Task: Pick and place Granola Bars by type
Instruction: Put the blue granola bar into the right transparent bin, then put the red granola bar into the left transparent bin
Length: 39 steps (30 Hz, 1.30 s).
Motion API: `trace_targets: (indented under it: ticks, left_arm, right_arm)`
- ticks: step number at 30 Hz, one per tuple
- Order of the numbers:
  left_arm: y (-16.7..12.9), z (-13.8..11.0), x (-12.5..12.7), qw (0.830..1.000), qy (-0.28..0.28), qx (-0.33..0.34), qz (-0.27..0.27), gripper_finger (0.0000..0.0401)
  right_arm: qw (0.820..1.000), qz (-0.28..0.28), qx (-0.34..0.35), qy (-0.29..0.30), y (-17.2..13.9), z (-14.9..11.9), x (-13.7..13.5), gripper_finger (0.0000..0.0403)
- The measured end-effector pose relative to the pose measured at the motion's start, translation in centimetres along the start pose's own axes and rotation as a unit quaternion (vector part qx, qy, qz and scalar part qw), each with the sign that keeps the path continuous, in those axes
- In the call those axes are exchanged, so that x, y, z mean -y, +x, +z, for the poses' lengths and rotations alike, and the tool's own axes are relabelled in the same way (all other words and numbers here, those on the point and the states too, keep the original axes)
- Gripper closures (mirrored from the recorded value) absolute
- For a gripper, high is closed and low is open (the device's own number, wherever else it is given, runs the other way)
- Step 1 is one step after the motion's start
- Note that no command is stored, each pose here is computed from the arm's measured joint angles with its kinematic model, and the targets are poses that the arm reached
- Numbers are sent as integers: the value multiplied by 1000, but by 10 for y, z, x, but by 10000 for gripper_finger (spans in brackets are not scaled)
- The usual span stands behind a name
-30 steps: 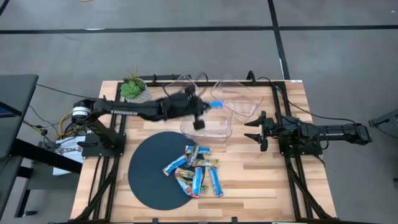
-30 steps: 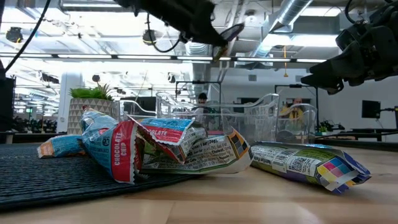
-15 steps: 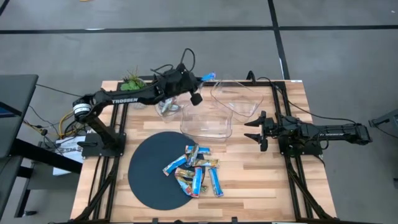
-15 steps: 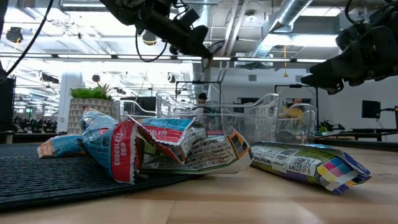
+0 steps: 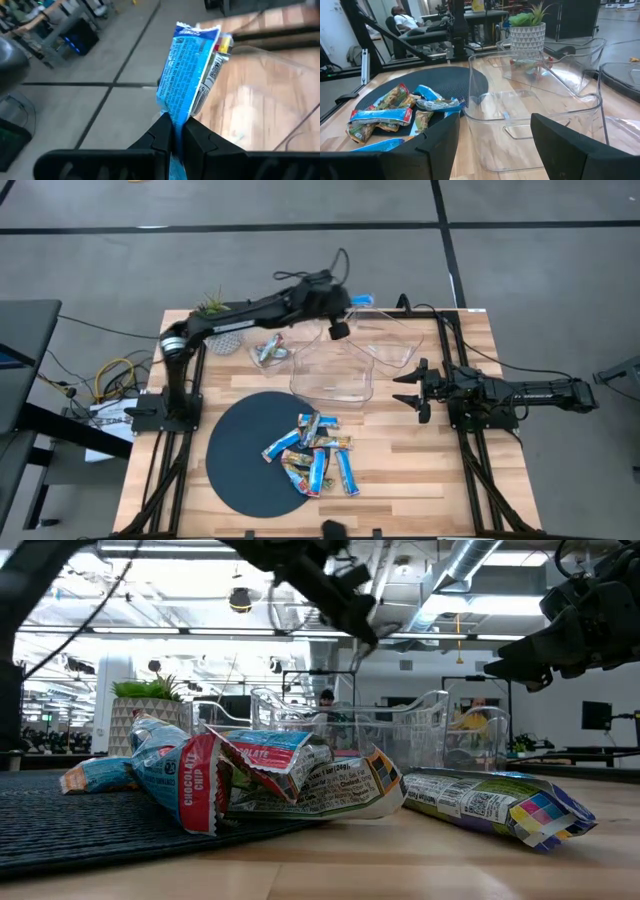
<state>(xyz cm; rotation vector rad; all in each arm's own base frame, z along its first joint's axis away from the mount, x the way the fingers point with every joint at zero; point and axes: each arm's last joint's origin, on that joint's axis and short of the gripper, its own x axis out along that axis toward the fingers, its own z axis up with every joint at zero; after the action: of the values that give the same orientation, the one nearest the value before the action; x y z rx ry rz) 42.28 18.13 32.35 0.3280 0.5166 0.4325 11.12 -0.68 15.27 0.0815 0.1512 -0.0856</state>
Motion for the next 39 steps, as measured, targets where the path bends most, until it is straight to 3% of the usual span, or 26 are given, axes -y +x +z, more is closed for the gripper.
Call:
trace_targets:
  ticks: [9, 15, 30, 35, 39]
  left_arm:
    - [51, 7, 10, 995, 74, -48, -47, 381]
    - [63, -1, 17, 992, 87, -49, -74, 371]
    - [63, -3, 13, 995, 61, -68, -47, 162]
    - [63, -3, 14, 995, 55, -71, -51, 137]
    - [60, -2, 26, 992, 59, -73, -87, 140]
  right_arm:
    - [1000, 0, 0, 0, 0, 0, 0, 163]
    - [1000, 0, 0, 0, 0, 0, 0, 163]
    - [1000, -1, 0, 0, 0, 0, 0, 163]
    - [1000, 0, 0, 0, 0, 0, 0, 163]
    - [1000, 0, 0, 0, 0, 0, 0, 163]
